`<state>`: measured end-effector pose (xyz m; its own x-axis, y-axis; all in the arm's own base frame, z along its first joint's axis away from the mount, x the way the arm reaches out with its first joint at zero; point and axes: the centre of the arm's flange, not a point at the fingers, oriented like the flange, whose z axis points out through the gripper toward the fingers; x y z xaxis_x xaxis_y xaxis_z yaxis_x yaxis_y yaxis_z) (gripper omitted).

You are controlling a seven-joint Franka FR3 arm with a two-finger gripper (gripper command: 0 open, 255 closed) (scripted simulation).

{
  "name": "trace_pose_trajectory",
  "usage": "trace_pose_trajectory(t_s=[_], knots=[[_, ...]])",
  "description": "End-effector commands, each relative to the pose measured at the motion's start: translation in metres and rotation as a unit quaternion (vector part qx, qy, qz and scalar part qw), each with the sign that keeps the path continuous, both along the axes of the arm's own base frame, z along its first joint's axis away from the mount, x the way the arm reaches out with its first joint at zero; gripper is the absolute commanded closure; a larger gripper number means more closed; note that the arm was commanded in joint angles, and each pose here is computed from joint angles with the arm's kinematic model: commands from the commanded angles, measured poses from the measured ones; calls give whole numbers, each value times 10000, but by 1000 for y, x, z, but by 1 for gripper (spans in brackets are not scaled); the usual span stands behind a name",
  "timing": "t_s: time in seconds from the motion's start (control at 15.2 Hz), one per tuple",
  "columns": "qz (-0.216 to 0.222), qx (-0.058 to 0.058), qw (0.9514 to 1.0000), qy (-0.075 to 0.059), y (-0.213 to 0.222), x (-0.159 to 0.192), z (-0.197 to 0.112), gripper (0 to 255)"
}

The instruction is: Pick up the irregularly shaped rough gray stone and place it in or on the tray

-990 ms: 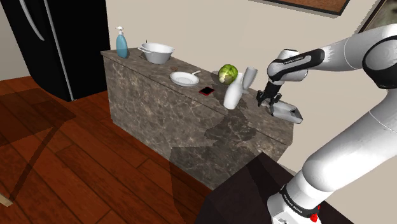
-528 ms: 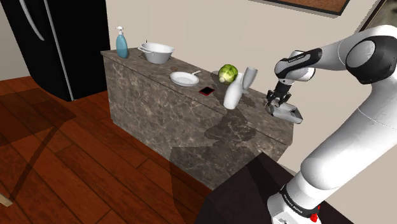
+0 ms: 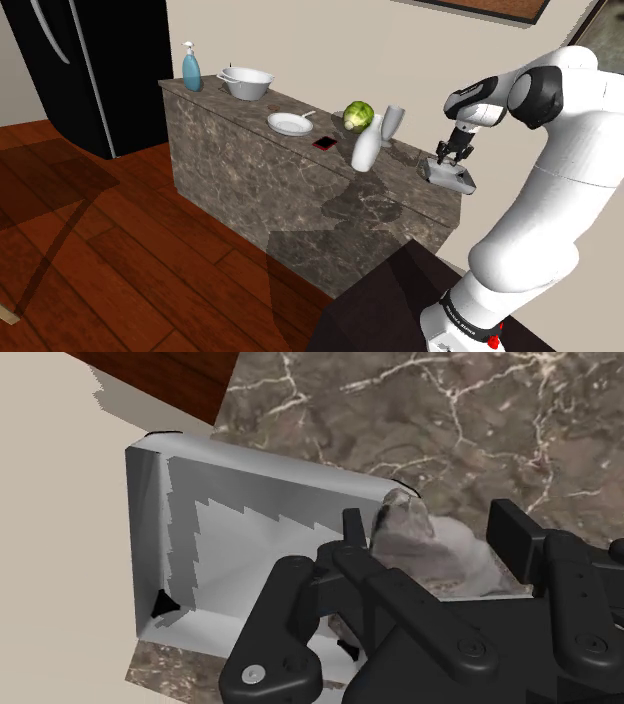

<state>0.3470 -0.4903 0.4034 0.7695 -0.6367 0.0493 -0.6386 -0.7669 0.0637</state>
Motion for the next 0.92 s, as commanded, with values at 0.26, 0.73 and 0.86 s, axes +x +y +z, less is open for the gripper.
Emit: trace_pose_trajectory(t_s=[0.26,0.73,0.86], knots=[[11,2,10000,-5,-77,-22,-1,255],[11,2,10000,-5,-124,-35,-17,255],[11,2,10000,-5,-124,-35,-28,255]])
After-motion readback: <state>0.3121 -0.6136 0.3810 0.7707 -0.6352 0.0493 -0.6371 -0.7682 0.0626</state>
